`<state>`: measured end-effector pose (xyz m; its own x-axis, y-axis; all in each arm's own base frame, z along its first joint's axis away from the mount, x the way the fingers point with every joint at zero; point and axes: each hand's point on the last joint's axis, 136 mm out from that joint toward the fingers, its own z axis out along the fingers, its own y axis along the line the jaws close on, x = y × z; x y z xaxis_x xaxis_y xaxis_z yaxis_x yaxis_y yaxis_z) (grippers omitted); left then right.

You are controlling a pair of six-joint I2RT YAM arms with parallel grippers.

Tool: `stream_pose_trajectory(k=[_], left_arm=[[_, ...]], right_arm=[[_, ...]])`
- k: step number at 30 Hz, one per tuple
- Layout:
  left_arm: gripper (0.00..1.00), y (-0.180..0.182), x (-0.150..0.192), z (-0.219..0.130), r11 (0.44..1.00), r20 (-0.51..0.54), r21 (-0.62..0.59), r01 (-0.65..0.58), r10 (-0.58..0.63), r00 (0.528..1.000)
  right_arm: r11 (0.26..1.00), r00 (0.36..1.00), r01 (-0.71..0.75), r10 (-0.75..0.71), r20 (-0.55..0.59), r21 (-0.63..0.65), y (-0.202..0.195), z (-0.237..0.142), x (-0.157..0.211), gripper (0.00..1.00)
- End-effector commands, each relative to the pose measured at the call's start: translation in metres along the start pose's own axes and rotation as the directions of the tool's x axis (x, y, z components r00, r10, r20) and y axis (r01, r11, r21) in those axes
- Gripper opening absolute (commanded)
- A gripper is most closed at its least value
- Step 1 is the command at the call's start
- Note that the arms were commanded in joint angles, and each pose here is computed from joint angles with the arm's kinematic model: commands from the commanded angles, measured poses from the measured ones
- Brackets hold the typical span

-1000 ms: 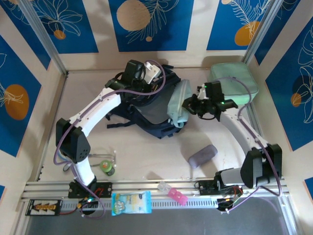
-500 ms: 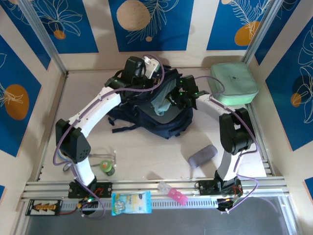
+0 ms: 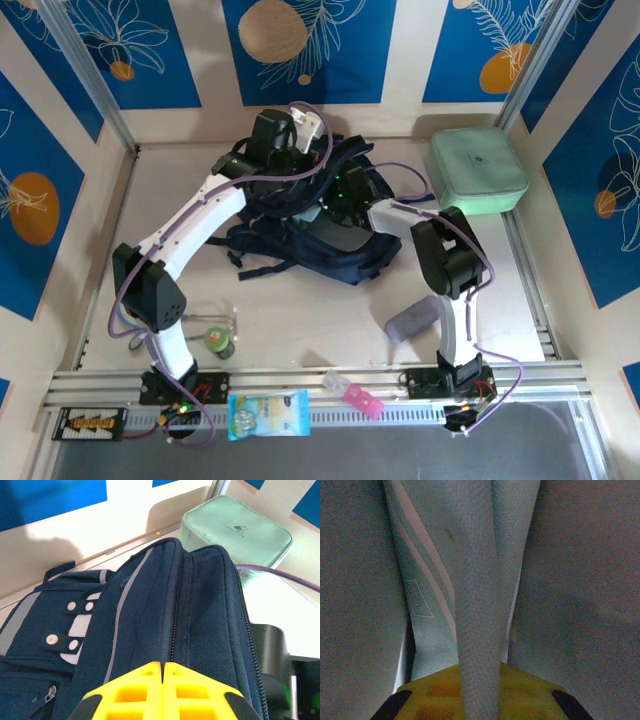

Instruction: Pack books, pencil case, and school supplies into a backpack

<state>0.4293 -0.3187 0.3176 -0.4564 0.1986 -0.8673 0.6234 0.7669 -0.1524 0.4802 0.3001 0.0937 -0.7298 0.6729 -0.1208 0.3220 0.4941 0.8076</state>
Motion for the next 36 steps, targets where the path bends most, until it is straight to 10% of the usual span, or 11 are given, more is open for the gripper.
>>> stream_pose_trajectory(k=[1,11,28,36], left_arm=[[0.0,-0.012,-0.071,-0.031,0.998,0.222,0.056,-0.012,-0.001,0.975],[0.0,-0.003,-0.067,-0.029,0.998,0.221,0.063,0.008,-0.022,0.975],[0.0,-0.003,-0.053,-0.022,0.996,0.184,0.088,0.029,-0.045,0.982],[0.0,0.003,-0.041,-0.016,0.997,0.152,0.069,0.037,-0.048,0.987]], right_arm=[[0.994,1.0,-0.027,0.028,0.009,-0.104,0.029,0.012,-0.009,0.19],[0.994,0.998,-0.057,0.06,0.032,-0.094,0.008,-0.039,-0.016,0.47],[0.989,0.989,-0.063,0.043,-0.14,-0.136,0.012,0.012,0.014,0.04],[0.972,0.993,-0.026,-0.002,-0.122,-0.233,0.035,-0.015,0.01,0.14]])
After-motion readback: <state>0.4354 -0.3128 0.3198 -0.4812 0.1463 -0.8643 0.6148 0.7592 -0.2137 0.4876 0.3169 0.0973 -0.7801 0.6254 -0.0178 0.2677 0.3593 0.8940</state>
